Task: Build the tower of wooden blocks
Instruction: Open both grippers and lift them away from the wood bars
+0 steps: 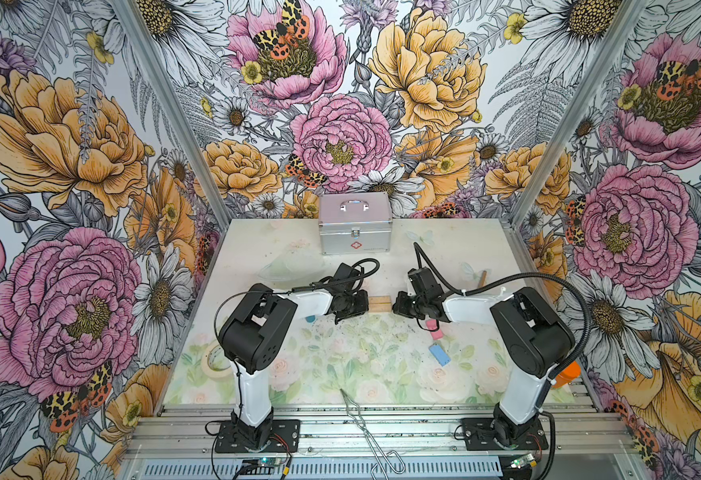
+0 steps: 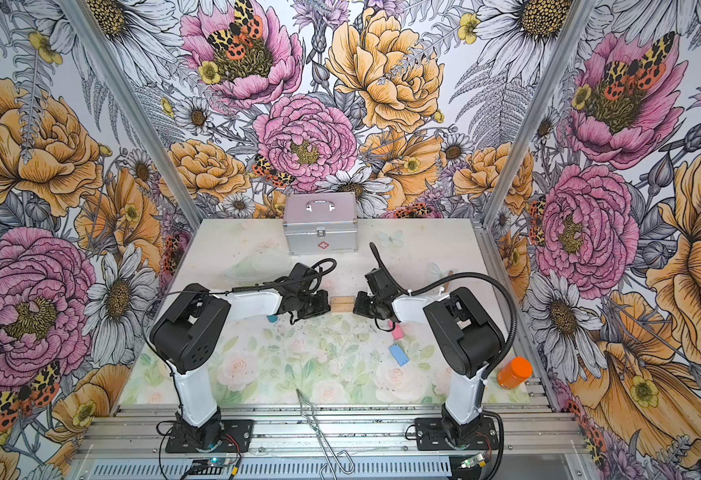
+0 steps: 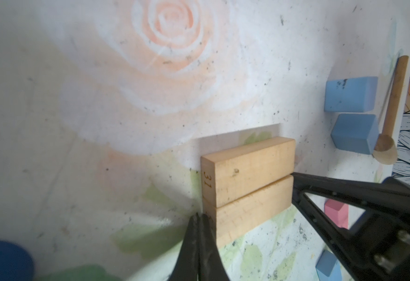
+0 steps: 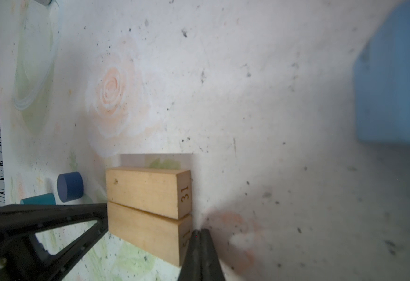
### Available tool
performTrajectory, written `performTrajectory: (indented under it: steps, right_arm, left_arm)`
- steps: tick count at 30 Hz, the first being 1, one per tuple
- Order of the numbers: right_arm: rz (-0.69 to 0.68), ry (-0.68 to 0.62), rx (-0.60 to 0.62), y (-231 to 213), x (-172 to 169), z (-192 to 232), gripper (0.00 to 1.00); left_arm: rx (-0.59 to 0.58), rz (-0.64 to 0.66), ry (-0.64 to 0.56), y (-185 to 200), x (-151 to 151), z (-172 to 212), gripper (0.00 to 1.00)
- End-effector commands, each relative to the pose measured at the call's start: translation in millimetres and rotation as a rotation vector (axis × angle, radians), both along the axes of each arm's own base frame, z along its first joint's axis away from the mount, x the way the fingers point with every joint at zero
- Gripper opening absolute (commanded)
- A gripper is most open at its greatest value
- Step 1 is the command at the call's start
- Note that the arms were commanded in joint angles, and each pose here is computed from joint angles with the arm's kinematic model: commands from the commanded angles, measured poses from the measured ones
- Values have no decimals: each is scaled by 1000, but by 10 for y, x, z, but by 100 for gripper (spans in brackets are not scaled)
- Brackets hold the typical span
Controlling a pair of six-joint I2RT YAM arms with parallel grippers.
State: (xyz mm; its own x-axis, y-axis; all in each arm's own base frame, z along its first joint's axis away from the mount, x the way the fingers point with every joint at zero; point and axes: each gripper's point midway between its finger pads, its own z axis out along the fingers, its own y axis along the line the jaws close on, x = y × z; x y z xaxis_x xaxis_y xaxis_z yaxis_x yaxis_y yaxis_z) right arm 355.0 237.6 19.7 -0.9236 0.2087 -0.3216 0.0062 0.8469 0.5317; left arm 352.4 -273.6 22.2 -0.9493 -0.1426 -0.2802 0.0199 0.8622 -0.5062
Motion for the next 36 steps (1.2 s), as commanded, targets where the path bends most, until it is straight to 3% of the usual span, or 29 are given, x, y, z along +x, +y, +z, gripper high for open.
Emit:
performTrajectory:
  steps: [1,12,17,24,30,36]
  right_arm:
    - [-35,61,-76,-216,-147,-133,0]
    - [-20,1,-65,-207,-59,167,0]
    - [6,-77,-91,-265,-27,613,0]
    - [-33,-176,-241,-813,-273,1293,0]
    - [-35,-134,-352,-1158,-639,1340,33]
    - [27,-24,-364,-1174,-889,1030,58]
  left_arm:
    - [88,23,-4,179,-5,-36,0]
    - [87,35,-33,245,27,116,0]
    - [28,21,-156,242,123,689,0]
    - [-14,10,-417,475,86,1664,0]
    - [-43,75,-625,866,-152,2246,1]
    - [-44,162,-757,1273,-394,2556,24]
